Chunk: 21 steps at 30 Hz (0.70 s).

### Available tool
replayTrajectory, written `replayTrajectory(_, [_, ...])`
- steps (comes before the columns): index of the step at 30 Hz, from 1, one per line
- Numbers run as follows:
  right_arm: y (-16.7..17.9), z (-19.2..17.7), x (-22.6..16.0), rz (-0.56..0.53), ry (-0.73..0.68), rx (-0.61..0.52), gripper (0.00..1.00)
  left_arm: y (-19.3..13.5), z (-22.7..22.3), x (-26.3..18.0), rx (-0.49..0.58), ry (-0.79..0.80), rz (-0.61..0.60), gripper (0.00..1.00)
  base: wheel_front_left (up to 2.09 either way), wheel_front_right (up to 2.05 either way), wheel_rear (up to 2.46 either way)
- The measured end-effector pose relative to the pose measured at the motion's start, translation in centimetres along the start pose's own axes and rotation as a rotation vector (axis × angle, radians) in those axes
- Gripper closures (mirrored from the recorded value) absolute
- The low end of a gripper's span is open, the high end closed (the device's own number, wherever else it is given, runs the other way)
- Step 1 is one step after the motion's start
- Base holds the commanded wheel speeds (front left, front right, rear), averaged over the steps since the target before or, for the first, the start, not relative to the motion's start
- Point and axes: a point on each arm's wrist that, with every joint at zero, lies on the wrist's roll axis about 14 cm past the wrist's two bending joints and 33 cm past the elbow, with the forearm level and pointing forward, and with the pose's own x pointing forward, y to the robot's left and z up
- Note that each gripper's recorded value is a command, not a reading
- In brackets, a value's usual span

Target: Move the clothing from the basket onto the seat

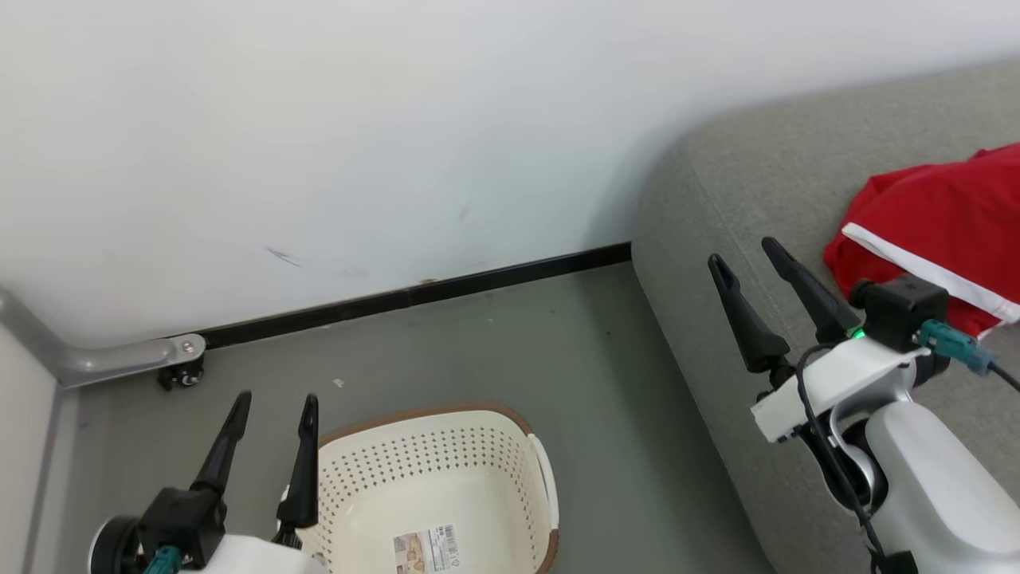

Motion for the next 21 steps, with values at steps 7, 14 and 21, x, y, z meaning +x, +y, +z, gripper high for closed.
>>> replayTrajectory(7, [2.3,-1.1,-1.1,0.048,0.024,0.015,0.0,2.5,-0.2,-2.0,-0.001,0.015,0.113,0.0,0.0,0.0,0.0])
replayTrajectory(14, [4.7,-2.4,-2.2,0.103,0.054,0.012,0.0,4.3,1.3,-3.2,0.015,-0.022,0.182,0.0,0.0,0.0,0.0])
replayTrajectory(21, [5.7,-2.7,-2.7,0.09,0.049,0.069,0.0,6.5,0.4,-5.7,0.05,0.016,0.281,0.0,0.0,0.0,0.0])
